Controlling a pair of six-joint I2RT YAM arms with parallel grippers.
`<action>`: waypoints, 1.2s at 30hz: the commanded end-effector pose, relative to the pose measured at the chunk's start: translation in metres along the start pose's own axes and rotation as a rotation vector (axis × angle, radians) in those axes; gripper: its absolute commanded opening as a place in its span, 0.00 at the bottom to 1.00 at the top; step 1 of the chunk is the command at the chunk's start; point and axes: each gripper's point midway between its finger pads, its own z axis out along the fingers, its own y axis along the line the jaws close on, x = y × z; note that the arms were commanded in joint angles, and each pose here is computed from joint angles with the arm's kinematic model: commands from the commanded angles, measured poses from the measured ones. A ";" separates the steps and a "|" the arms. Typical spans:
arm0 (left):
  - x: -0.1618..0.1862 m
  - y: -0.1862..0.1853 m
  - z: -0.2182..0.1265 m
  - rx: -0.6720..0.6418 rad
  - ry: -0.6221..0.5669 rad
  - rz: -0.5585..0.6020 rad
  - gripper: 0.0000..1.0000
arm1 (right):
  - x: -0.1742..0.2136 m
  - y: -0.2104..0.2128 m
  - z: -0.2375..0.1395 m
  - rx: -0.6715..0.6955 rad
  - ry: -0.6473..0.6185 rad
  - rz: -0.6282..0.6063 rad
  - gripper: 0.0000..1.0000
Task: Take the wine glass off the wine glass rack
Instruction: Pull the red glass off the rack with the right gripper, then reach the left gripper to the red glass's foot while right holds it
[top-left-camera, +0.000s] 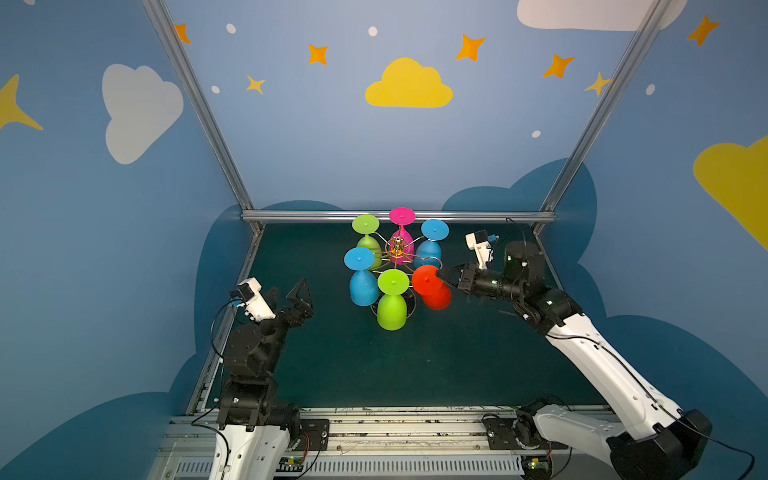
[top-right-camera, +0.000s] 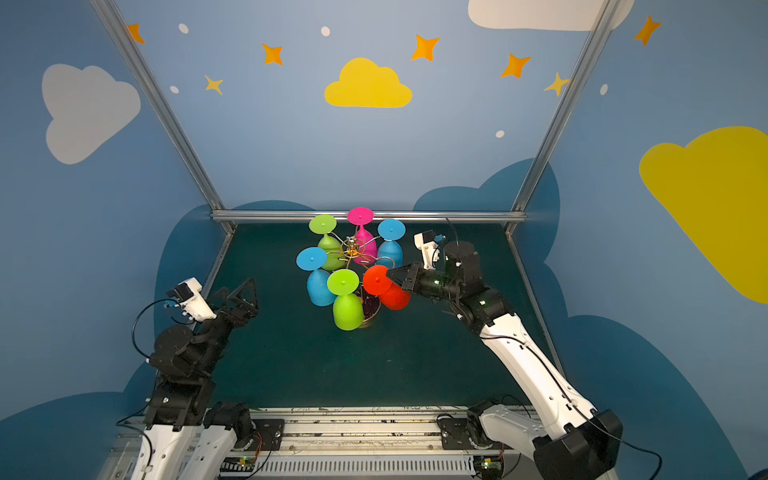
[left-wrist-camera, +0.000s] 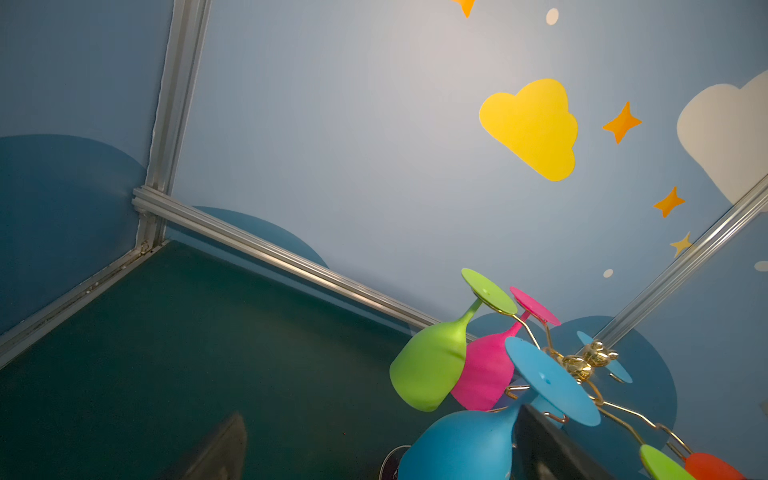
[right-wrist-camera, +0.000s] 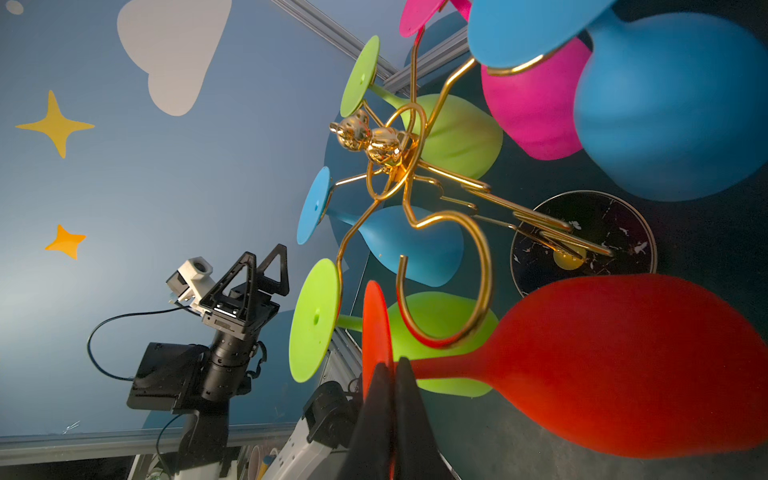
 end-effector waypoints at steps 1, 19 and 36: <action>-0.025 -0.018 -0.005 0.049 -0.050 0.002 1.00 | 0.000 0.005 -0.013 -0.003 -0.035 -0.032 0.00; -0.042 -0.157 0.025 0.682 0.330 -0.149 0.88 | -0.035 0.014 -0.108 0.063 -0.309 -0.123 0.00; -0.013 -0.288 0.030 1.157 0.611 -0.128 0.82 | -0.072 0.109 -0.122 -0.155 -0.310 -0.357 0.00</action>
